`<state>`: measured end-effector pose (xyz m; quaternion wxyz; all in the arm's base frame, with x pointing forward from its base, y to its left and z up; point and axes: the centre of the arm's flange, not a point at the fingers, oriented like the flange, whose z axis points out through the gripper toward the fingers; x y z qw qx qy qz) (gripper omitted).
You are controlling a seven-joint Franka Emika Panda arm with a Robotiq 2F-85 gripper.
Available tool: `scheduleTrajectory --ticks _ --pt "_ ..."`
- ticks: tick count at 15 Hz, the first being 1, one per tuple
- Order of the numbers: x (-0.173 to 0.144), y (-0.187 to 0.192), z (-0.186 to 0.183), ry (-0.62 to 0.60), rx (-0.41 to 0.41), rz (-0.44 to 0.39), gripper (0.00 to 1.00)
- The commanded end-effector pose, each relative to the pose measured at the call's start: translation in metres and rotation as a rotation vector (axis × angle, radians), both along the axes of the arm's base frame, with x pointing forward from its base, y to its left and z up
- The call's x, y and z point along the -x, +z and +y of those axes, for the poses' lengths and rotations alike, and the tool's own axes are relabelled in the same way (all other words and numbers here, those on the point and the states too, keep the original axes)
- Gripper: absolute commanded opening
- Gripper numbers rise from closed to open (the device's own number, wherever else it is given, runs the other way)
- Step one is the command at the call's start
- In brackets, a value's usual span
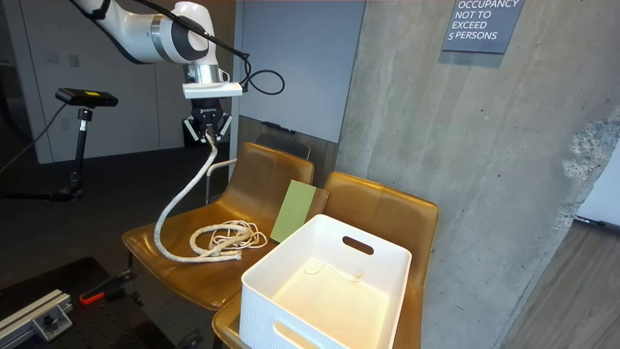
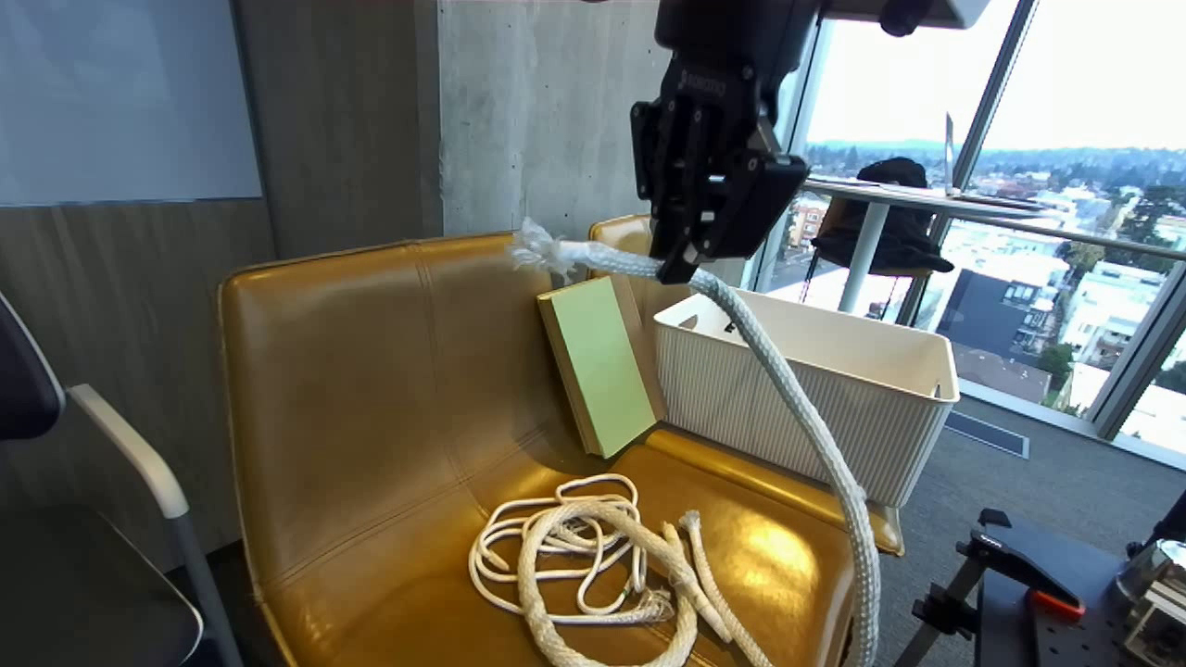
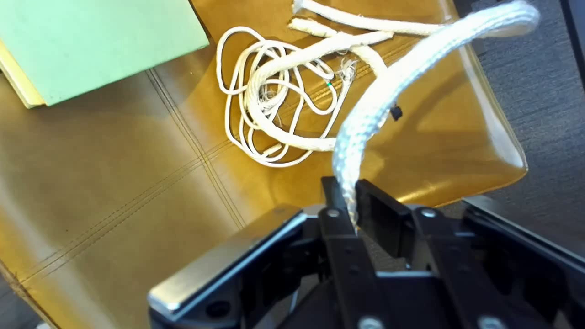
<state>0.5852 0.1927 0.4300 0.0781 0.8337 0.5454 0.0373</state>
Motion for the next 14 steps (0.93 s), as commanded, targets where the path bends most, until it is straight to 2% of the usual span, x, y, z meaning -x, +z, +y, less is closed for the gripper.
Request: scheduleTrajectory --ticks 1,6,8,11,14 --pt "-0.023 -0.021 -0.005 0.059 0.066 -0.050 0.04" --pt "-0.083 -0.052 -0.048 0.057 0.136 -0.076 0.04" --pt "-0.103 -0.078 -0.060 0.064 0.152 -0.069 0.04" --pt "-0.125 -0.116 -0.066 0.092 0.172 -0.051 0.04" --pt "-0.131 -0.144 -0.060 0.107 0.173 -0.022 0.04"
